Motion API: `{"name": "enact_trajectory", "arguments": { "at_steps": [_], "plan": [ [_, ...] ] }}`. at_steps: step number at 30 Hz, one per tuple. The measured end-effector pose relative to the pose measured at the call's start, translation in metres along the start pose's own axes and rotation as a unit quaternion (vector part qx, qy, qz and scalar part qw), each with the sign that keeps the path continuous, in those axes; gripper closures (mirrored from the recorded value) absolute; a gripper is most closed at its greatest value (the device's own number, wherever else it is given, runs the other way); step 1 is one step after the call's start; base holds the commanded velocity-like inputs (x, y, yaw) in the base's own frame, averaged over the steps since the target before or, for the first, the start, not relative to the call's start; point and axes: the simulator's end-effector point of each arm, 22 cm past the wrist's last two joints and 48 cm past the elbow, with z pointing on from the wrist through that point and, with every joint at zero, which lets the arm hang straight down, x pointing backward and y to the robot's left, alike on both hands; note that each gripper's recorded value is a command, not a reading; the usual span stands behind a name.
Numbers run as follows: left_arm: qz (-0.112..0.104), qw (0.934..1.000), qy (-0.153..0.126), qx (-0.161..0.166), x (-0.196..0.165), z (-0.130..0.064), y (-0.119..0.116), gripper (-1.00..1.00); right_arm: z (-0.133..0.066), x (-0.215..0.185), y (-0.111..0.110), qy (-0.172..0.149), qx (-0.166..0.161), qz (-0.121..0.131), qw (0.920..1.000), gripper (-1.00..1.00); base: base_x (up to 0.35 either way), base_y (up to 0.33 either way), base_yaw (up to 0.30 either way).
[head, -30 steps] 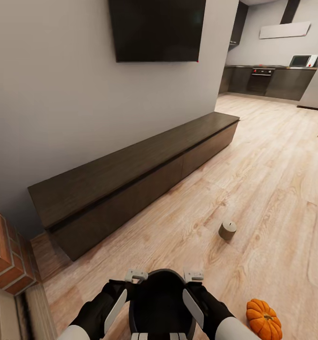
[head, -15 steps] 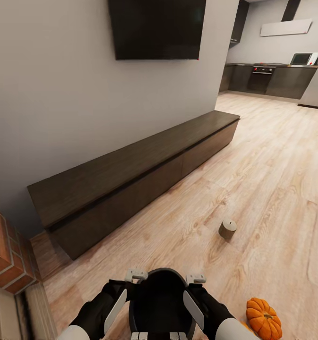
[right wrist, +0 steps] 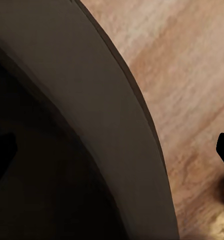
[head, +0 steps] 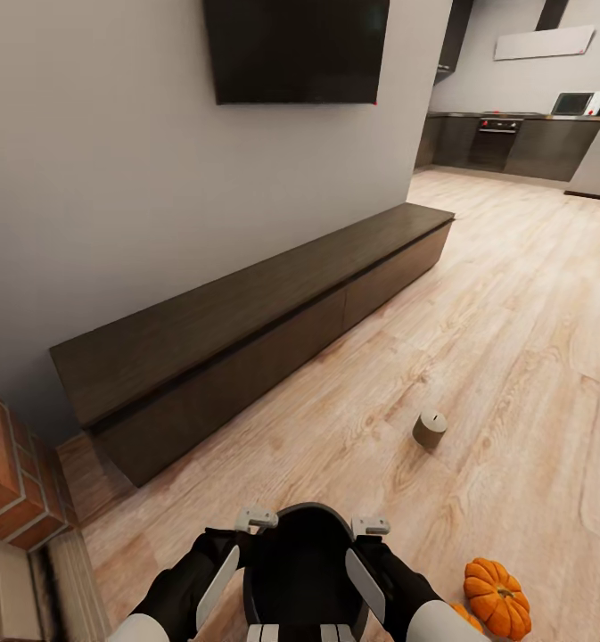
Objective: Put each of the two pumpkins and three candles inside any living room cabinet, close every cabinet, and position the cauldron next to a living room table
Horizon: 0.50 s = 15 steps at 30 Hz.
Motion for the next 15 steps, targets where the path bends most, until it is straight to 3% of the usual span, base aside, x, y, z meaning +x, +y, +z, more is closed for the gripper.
{"name": "enact_trajectory", "arguments": {
  "at_steps": [1, 15],
  "plan": [
    [-0.004, 1.0000, -0.002, 0.003, -0.0006, 0.0001, -0.0016, 1.00, 0.0000, 0.0001, -0.0001, 0.000, 0.000, 0.000, 1.0000, 1.00, 0.000, 0.000, 0.000],
    [-0.016, 0.9998, -0.008, 0.012, -0.0034, -0.0002, -0.0063, 1.00, -0.0004, -0.0014, -0.0012, -0.002, 0.003, -0.005, 1.0000, 1.00, 0.000, 0.000, 0.000]
  ]
}}
